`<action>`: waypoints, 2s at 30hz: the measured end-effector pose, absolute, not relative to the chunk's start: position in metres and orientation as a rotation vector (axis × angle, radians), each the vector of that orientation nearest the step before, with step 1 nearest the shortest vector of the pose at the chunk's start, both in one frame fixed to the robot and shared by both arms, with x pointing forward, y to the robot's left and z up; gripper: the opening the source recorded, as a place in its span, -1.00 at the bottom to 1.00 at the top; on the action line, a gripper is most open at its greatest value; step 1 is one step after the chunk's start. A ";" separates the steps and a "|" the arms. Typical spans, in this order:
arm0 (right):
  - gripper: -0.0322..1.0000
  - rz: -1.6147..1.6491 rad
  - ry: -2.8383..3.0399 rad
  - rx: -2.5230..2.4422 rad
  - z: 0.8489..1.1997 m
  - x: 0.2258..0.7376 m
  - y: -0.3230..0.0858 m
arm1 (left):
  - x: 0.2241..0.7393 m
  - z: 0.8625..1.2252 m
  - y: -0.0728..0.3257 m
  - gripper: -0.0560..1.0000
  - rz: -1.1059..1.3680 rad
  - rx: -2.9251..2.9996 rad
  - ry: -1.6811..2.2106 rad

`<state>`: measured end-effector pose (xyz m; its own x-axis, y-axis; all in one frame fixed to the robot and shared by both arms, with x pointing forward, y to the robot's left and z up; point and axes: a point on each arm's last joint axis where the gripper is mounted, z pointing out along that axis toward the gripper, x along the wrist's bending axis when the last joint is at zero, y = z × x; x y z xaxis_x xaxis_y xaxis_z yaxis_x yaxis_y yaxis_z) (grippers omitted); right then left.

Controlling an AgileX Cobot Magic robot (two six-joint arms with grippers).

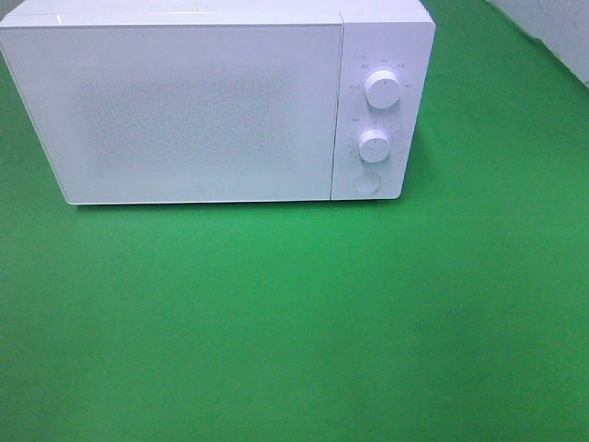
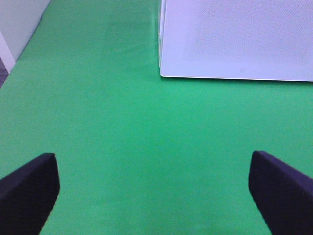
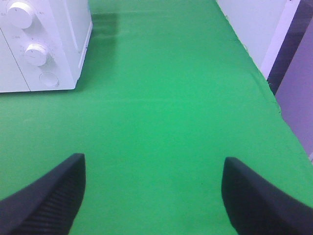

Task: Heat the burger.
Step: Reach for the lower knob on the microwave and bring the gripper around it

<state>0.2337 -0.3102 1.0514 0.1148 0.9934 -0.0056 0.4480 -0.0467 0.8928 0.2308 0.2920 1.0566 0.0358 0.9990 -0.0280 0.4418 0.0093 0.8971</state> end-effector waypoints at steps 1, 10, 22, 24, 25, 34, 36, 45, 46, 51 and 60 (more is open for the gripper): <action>0.51 0.881 1.441 1.611 1.051 0.234 -0.310 | 0.231 1.057 0.292 0.95 0.912 1.540 1.512; 0.51 0.906 1.416 1.585 1.063 0.232 -0.310 | 0.231 1.057 0.292 0.95 0.912 1.540 1.512; 0.51 0.934 1.422 1.530 1.081 0.277 -0.307 | 0.231 1.057 0.292 0.95 0.912 1.540 1.512; 0.51 0.946 1.417 1.515 1.084 0.284 -0.307 | 0.231 1.057 0.292 0.95 0.912 1.540 1.512; 0.51 0.951 1.417 1.507 1.085 0.290 -0.306 | 0.231 1.057 0.292 0.95 0.912 1.540 1.512; 0.51 0.974 1.427 1.474 1.083 0.322 -0.303 | 0.231 1.057 0.292 0.95 0.912 1.540 1.512; 0.51 0.978 1.435 1.467 1.076 0.331 -0.303 | 0.231 1.057 0.292 0.95 0.912 1.540 1.512; 0.51 1.070 1.407 1.401 1.051 0.359 -0.298 | 0.231 1.057 0.292 0.95 0.912 1.540 1.512; 0.51 1.070 1.407 1.401 1.051 0.359 -0.298 | 0.231 1.057 0.292 0.95 0.912 1.540 1.512; 0.51 1.127 1.381 1.379 1.040 0.373 -0.295 | 0.231 1.057 0.292 0.95 0.910 1.539 1.514; 0.51 1.187 1.335 1.284 1.020 0.400 -0.292 | 0.231 1.057 0.292 0.95 0.910 1.539 1.514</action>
